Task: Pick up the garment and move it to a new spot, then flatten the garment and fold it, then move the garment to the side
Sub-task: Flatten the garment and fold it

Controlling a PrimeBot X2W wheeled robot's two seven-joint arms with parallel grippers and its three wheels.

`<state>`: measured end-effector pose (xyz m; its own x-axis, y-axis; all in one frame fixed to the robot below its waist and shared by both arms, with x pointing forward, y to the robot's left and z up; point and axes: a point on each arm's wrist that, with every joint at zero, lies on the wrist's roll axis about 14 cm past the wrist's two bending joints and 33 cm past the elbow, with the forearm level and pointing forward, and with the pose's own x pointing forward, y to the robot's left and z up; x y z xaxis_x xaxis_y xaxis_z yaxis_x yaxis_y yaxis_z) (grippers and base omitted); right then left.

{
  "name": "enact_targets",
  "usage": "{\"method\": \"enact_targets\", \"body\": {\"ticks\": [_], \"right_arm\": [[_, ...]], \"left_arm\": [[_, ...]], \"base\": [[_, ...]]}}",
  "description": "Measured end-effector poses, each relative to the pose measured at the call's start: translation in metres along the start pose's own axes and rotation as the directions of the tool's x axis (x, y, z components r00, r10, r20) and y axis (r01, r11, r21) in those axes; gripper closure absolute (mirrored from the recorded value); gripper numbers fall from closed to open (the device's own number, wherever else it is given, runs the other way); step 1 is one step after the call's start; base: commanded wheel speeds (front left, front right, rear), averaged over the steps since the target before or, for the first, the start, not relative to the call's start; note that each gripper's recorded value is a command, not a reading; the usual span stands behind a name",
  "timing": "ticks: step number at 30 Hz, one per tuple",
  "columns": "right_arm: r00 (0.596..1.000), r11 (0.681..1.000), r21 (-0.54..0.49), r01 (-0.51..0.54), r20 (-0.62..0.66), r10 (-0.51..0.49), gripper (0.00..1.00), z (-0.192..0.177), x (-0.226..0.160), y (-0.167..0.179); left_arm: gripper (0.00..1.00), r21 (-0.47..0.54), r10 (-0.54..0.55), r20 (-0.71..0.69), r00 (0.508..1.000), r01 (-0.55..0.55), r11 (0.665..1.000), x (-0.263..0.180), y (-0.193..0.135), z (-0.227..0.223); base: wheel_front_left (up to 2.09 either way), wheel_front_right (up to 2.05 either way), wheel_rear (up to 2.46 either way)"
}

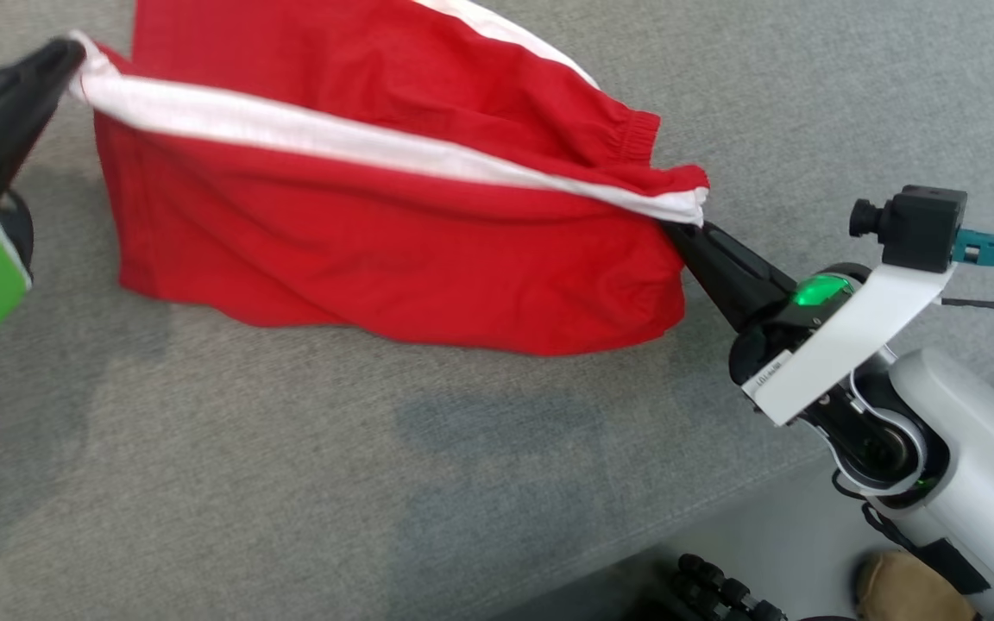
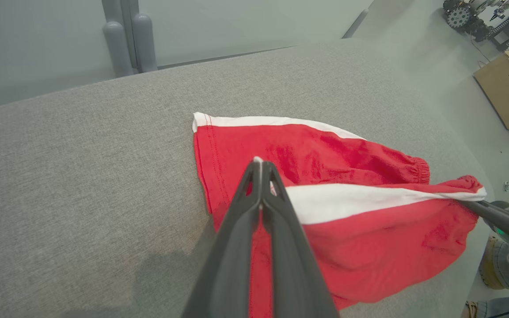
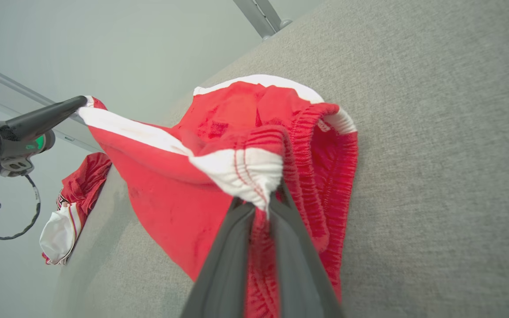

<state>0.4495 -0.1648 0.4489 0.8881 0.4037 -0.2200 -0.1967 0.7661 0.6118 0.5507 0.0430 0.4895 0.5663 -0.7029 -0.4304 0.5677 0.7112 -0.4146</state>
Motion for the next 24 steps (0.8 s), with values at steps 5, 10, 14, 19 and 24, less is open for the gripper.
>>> {"method": "enact_targets", "body": {"ticks": [5, 10, 14, 19, 24], "right_arm": [[0.999, 1.0, 0.02, 0.012, 0.039, -0.013, 1.0, 0.006, 0.006, -0.004], [0.999, 1.0, 0.021, 0.003, 0.052, -0.004, 1.0, 0.011, 0.013, -0.004], [0.998, 1.0, 0.028, -0.001, 0.062, -0.001, 1.0, 0.011, 0.023, -0.004], [0.997, 1.0, 0.02, 0.011, 0.075, -0.012, 1.0, 0.011, 0.033, -0.011], [0.997, 1.0, 0.01, 0.022, 0.069, -0.023, 1.0, 0.006, 0.039, -0.016]], "left_arm": [[1.0, 0.04, 0.011, -0.054, 0.998, -0.009, 0.999, 0.036, 0.009, 0.013], [1.0, 0.043, 0.04, -0.117, 0.992, -0.035, 0.998, 0.062, 0.019, 0.017], [1.0, 0.045, 0.085, -0.151, 0.985, -0.079, 0.996, 0.079, 0.033, 0.014], [1.0, 0.037, 0.102, -0.165, 0.981, -0.097, 0.995, 0.098, 0.041, 0.011], [1.0, 0.032, 0.136, -0.199, 0.97, -0.133, 0.991, 0.11, 0.055, 0.0]], "base": [[0.0, 0.0, 0.0], [0.0, 0.0, 0.0], [0.0, 0.0, 0.0], [0.0, 0.0, 0.0], [0.0, 0.0, 0.0]]}}
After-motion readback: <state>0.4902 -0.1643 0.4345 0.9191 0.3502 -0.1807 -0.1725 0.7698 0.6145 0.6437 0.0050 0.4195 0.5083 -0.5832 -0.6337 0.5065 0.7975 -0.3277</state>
